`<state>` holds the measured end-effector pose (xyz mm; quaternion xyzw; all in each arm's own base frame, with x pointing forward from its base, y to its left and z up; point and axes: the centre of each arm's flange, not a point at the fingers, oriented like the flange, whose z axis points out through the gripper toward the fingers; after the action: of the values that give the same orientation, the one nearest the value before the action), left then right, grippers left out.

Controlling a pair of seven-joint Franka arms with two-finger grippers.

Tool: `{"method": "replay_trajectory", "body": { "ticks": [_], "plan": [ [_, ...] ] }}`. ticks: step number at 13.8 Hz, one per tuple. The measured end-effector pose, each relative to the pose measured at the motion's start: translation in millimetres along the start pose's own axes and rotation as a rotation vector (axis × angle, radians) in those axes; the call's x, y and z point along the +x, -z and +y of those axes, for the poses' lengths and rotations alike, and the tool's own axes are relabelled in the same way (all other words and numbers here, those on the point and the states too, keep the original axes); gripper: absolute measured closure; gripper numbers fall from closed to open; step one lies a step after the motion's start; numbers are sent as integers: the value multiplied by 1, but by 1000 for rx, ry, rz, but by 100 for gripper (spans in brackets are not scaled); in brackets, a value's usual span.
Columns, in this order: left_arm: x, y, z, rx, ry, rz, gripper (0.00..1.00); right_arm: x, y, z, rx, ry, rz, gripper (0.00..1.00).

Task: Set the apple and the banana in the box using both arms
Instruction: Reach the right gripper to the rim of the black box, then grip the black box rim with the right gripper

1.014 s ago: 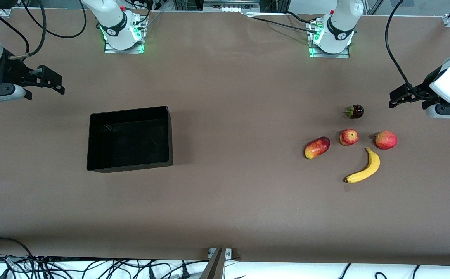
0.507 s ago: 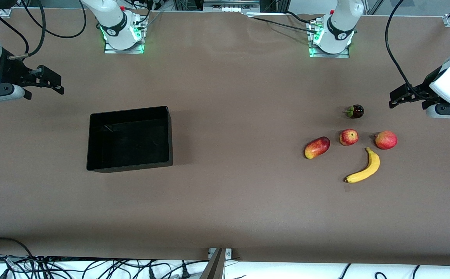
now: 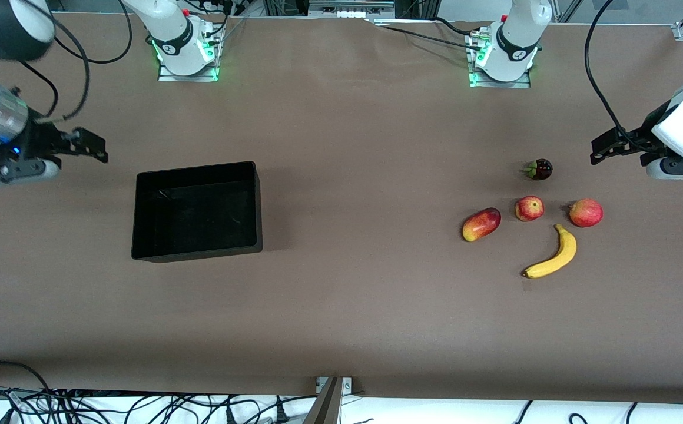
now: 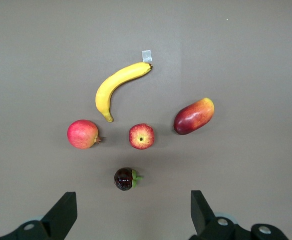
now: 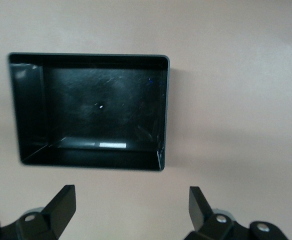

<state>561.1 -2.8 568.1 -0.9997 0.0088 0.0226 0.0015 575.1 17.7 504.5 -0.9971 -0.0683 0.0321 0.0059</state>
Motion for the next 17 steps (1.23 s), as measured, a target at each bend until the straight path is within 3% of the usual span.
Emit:
{"method": "replay_trajectory", "body": {
  "ticks": [4, 8, 12, 17],
  "plan": [
    [0, 0, 0, 0, 0, -1, 0, 22, -100, 24, -21, -27, -6, 0],
    [0, -1, 0, 0, 0, -8, 0, 19, -201, 45, -51, -31, 34, 0],
    [-4, 4, 16, 1, -28, -37, 0, 11, -248, 45, -53, -35, 8, 4],
    [-6, 2, 18, 1, -31, -61, 0, 5, -261, 44, -31, -57, -16, 64]
  ]
}}
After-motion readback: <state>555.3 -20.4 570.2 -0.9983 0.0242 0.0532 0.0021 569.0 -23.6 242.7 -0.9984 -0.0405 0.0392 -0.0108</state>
